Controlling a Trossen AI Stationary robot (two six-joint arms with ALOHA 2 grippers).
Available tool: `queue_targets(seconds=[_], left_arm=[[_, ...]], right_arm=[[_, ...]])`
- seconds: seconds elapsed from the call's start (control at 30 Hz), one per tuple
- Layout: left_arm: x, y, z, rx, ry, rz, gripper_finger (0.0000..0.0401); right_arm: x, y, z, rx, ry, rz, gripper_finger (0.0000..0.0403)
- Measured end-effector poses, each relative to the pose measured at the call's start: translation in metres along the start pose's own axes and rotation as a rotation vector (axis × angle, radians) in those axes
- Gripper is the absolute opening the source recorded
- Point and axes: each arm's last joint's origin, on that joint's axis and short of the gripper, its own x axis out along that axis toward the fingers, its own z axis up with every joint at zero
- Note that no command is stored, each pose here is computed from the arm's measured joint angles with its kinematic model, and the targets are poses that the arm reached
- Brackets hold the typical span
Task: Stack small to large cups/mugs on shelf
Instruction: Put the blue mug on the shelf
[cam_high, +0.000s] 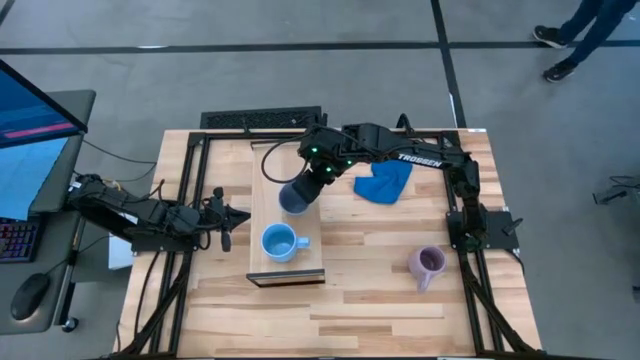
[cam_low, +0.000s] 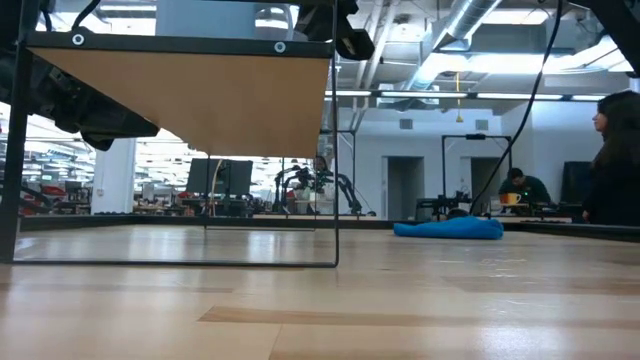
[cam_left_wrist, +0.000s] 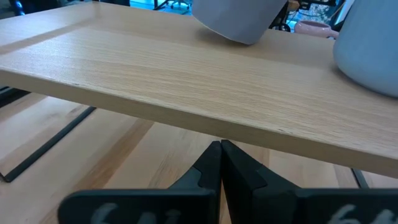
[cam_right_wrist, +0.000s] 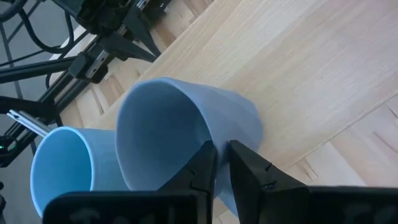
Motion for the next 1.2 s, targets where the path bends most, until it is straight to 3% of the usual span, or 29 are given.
queue_targets(seconds=[0.5,0.9,1.2], left_arm=[[0.0000,0.0000,0.0000,-0.001,0.000,-0.001,0.0000],[0.0000,-0.0004,-0.0002,-0.001,0.005,-0.016,0.0000],[0.0000,-0.0005,-0.0001,-0.001,0.005,-0.017,0.0000]], right_arm=[[-0.0001,-0.0004,0.0003,0.001,-0.001,0.000,0.0062],[-0.0011,-0.0028,0.0036,0.006,-0.018,0.005,0.0152],[-0.0019,-0.0054,0.0051,0.004,-0.009,0.025,0.0171]])
